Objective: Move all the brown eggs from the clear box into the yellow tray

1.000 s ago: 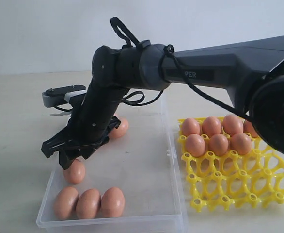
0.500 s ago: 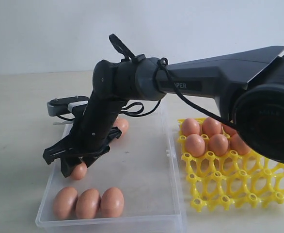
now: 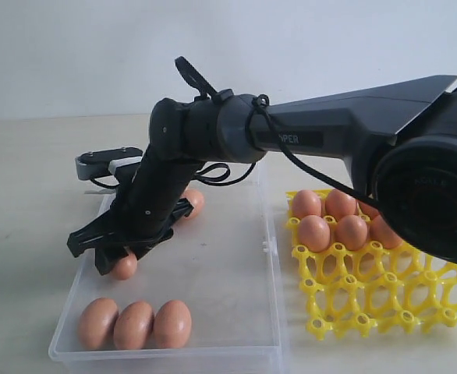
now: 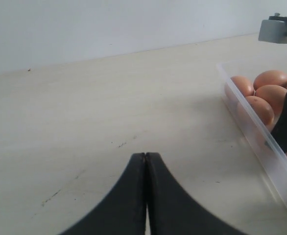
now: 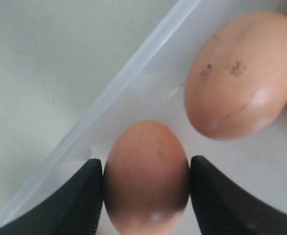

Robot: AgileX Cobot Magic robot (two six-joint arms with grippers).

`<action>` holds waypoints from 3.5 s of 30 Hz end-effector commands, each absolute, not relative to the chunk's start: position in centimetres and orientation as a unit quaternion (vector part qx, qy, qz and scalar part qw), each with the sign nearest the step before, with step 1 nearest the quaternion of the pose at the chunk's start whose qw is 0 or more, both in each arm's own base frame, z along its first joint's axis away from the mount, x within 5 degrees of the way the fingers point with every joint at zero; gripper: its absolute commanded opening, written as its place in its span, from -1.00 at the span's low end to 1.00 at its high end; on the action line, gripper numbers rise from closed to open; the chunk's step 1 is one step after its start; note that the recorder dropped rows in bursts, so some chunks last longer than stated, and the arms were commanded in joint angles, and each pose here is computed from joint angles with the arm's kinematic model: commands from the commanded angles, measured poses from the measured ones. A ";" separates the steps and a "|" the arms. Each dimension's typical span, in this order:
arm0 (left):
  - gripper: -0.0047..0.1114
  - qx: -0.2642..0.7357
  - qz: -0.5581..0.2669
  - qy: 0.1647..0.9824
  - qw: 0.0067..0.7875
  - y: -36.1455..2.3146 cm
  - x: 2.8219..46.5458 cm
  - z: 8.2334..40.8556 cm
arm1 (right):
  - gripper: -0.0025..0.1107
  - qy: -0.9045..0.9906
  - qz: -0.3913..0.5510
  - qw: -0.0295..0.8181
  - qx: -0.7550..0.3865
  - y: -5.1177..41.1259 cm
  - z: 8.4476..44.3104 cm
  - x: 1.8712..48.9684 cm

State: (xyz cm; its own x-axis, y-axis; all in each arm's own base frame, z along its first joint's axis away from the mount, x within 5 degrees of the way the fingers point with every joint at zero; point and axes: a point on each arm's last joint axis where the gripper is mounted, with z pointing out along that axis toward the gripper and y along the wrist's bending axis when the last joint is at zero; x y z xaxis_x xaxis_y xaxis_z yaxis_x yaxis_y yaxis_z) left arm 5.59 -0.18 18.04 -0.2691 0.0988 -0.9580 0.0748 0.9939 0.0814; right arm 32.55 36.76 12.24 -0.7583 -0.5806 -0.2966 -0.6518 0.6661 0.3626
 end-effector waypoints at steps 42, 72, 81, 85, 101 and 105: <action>-0.92 0.054 0.006 0.791 0.609 -0.2 5.6 18.3 | -0.04 0.945 0.212 0.003 -0.247 31.2 14.3 29.7; -0.92 0.054 0.006 0.791 0.609 -0.2 5.6 18.3 | -0.04 0.950 0.222 -0.008 -0.217 29.7 14.9 27.1; -0.92 0.054 0.006 0.791 0.609 -0.2 5.6 18.3 | -0.04 0.942 0.207 0.126 -0.231 29.1 16.7 29.6; -0.92 0.054 0.006 0.791 0.609 -0.2 5.6 18.3 | -0.04 0.935 0.182 0.165 -0.257 28.8 17.2 31.2; -0.92 0.054 0.006 0.791 0.609 -0.2 5.6 18.3 | -0.05 0.721 0.055 0.222 -0.655 30.4 16.7 35.5; -0.92 0.054 0.006 0.791 0.609 -0.2 5.6 18.3 | -0.05 0.702 0.042 0.259 -0.662 30.9 16.7 36.2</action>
State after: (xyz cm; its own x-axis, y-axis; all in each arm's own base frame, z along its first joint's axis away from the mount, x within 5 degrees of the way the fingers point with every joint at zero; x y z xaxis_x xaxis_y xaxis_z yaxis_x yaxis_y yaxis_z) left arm 5.59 -0.18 18.04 -0.2691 0.0988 -0.9580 0.0748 0.9939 0.0814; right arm 35.54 30.69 16.52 -0.0284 -0.9158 -0.4006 -0.9652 0.1294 -0.2275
